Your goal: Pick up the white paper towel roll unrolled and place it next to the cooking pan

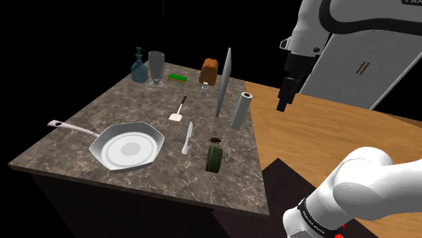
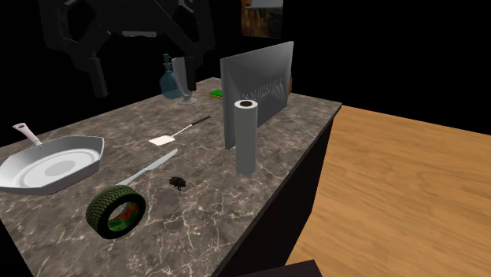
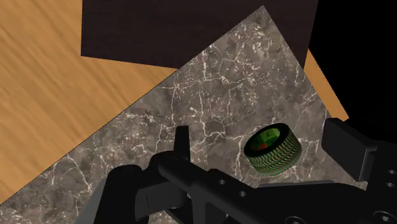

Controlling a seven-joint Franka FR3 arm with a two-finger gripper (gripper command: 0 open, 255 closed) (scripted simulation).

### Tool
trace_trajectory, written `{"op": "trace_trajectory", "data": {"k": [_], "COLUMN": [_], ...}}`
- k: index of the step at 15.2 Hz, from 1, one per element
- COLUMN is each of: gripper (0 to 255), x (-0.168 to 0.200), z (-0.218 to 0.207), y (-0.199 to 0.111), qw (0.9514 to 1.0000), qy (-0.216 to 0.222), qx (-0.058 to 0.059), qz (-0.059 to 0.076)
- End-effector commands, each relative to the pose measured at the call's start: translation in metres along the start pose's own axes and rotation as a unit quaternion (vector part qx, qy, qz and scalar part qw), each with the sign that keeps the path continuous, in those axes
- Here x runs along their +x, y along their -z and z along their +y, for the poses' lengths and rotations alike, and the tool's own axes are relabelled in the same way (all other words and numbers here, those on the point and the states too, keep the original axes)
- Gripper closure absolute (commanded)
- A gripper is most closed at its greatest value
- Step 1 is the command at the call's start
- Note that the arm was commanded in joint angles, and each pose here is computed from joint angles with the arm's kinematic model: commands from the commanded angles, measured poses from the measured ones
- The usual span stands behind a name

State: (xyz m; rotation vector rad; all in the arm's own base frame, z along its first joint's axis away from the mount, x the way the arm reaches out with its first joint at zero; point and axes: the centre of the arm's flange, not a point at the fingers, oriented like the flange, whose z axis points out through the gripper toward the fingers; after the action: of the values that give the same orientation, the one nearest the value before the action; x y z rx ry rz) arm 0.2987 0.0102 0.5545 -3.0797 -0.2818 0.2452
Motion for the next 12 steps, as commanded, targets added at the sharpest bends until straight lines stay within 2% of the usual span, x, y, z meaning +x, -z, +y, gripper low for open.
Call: {"op": "trace_trajectory", "data": {"k": [1, 12], "gripper": [0, 0], "x": [0.000, 0.101], "z": [0.000, 0.097], "y": [0.000, -0.026], "qw": [1.0000, 0.9998], "qy": [0.000, 0.012], "qx": [0.000, 0.005], "qz": [0.000, 0.016]}}
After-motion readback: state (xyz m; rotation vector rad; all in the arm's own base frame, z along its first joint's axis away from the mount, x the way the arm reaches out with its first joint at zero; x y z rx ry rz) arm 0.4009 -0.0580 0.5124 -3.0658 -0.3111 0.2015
